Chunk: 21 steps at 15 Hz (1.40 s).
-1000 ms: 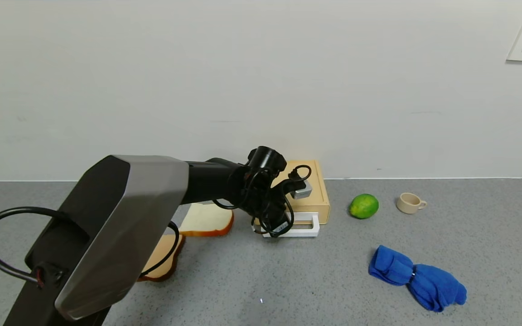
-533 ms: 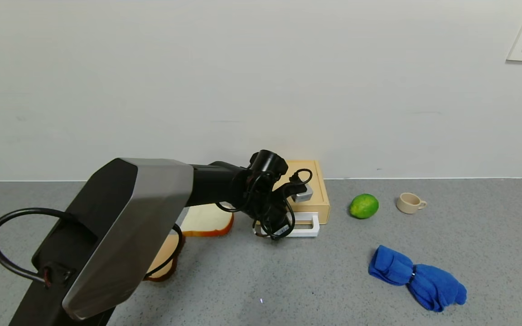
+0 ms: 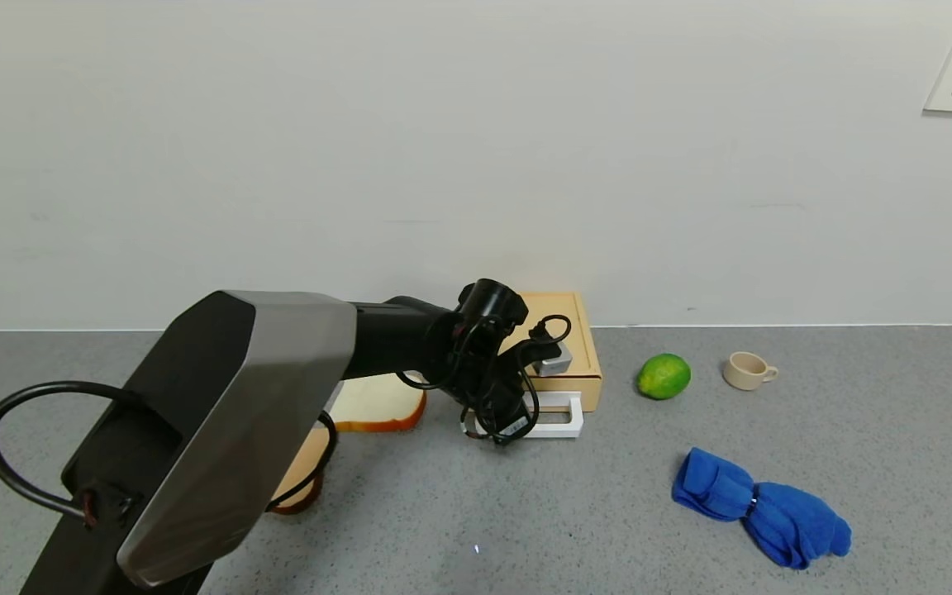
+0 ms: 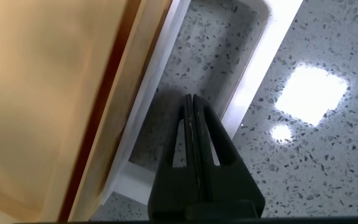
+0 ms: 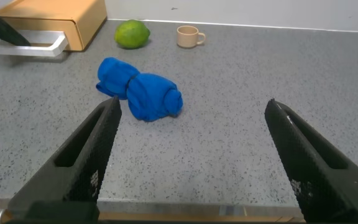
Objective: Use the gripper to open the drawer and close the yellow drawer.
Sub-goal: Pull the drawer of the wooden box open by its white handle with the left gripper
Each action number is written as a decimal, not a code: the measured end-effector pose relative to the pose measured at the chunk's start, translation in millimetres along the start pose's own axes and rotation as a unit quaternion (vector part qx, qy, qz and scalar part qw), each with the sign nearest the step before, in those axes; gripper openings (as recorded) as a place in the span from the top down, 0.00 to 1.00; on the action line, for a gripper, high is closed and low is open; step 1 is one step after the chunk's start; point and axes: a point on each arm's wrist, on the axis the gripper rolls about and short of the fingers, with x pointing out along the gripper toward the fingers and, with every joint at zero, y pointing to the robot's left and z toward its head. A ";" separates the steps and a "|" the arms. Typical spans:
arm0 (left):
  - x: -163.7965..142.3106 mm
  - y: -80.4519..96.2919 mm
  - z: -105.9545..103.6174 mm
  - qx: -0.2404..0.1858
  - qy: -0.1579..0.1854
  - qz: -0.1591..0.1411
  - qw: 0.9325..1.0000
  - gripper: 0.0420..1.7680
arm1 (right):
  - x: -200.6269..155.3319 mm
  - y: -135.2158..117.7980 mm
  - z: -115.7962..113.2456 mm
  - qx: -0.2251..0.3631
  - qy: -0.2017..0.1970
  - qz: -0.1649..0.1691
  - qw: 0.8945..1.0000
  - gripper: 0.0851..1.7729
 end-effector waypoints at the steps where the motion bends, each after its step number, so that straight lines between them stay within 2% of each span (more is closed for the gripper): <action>1: 0.1 -1.1 -0.4 0.000 0.003 -0.003 1.000 0.96 | 0.0 0.0 0.0 0.000 0.000 0.000 1.000 0.04; 4: -1.3 -7.5 -1.0 -0.003 0.019 -0.019 1.000 0.96 | 0.0 0.0 0.0 0.000 0.000 0.000 1.000 0.04; 13: -4.8 -14.8 -2.1 -0.008 0.037 -0.040 0.998 0.96 | 0.0 0.0 0.0 0.000 0.000 0.000 1.000 0.04; 21: -1.7 -12.6 3.0 -0.006 0.019 -0.020 1.000 0.96 | 0.0 0.0 0.0 0.000 0.000 0.000 1.000 0.04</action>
